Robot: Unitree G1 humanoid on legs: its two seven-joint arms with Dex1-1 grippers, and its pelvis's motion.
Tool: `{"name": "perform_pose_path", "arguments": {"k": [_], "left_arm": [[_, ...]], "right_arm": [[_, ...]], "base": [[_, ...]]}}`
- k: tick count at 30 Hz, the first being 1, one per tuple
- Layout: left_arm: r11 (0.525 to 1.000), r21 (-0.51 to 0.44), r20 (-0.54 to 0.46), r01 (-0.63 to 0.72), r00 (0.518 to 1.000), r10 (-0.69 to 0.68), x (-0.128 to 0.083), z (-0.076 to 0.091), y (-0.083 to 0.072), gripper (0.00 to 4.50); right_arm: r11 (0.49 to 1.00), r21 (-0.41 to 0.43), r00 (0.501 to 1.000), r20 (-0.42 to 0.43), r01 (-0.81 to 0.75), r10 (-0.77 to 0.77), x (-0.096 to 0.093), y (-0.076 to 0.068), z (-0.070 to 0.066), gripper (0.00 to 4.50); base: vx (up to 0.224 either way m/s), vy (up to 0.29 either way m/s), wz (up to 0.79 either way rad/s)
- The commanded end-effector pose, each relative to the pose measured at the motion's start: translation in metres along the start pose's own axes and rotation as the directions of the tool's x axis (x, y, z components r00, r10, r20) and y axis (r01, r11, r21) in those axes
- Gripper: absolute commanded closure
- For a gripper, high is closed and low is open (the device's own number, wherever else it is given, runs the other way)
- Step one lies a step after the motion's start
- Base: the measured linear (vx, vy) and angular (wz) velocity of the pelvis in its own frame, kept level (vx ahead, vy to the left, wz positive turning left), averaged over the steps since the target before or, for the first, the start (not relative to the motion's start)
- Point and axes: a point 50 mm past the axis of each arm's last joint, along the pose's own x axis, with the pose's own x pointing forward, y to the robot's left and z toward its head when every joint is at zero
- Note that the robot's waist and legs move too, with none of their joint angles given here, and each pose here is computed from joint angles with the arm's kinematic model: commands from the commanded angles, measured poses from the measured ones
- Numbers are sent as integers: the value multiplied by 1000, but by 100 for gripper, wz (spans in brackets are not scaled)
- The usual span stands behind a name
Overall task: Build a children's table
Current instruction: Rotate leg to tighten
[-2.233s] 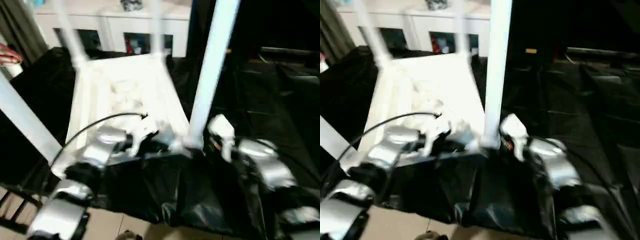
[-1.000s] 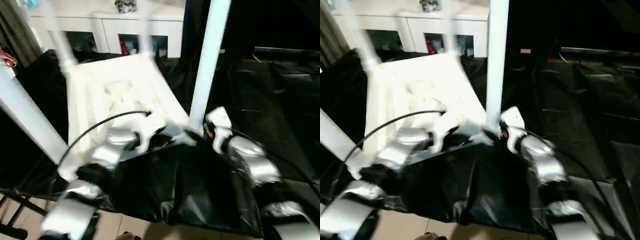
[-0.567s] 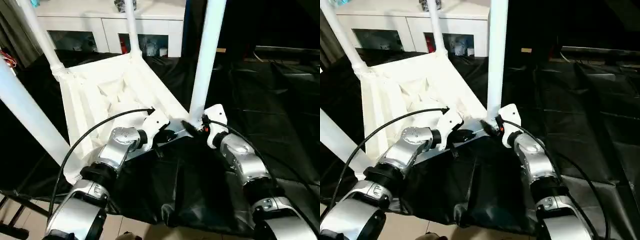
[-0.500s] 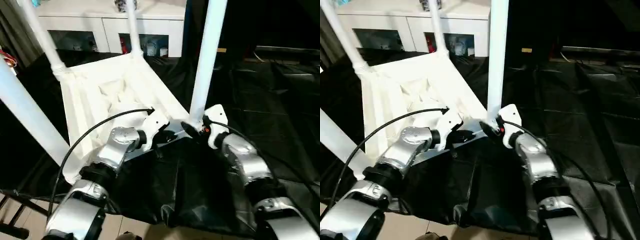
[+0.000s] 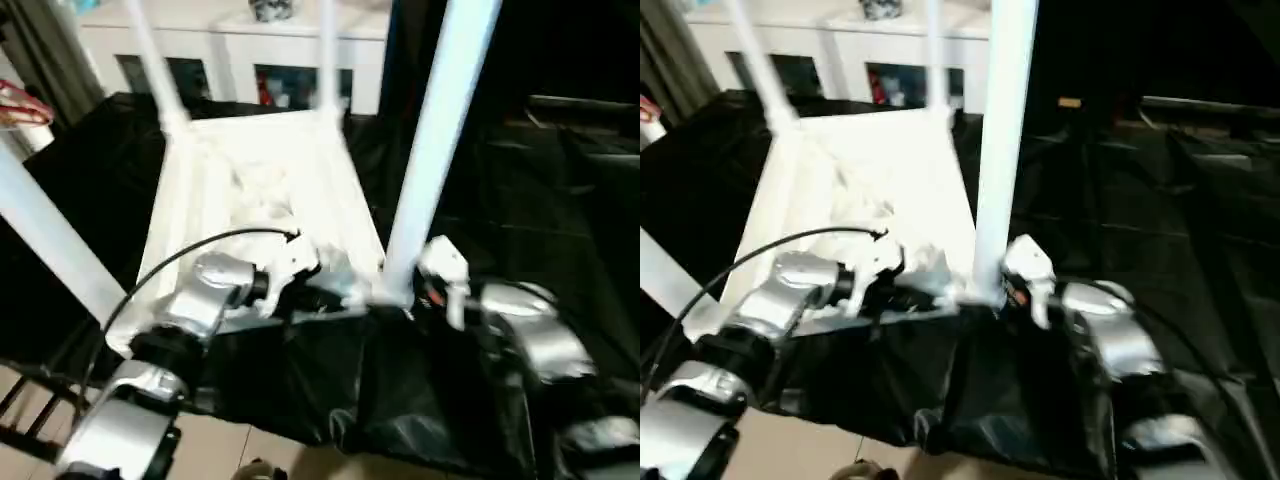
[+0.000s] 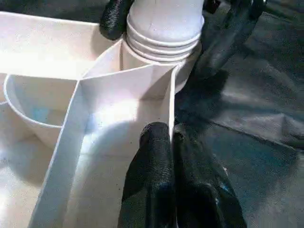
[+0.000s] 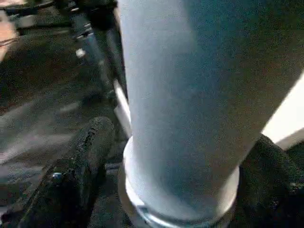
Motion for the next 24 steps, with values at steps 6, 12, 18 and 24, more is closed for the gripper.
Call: {"name": "perform_pose_path", "arguments": {"k": [6, 12, 18, 24], "left_arm": [[998, 67, 56, 3, 998, -7, -5, 20, 4, 450], [998, 67, 71, -15, 997, 11, -4, 21, 5, 450], [991, 53, 97, -119, 989, 114, 0, 23, 10, 450], [954, 15, 130, -300, 946, 296, 17, 30, 18, 450]], "right_arm": [[983, 15, 983, -16, -184, 185, 12, 20, -4, 140], [983, 25, 983, -12, -180, 181, 13, 20, -3, 175], [996, 60, 997, 0, -72, 72, 19, 14, -5, 183], [943, 120, 950, -71, 311, -305, 35, -9, -15, 184]], "base": [[0, 0, 0], [0, 0, 0], [0, 0, 0], [0, 0, 0]]}}
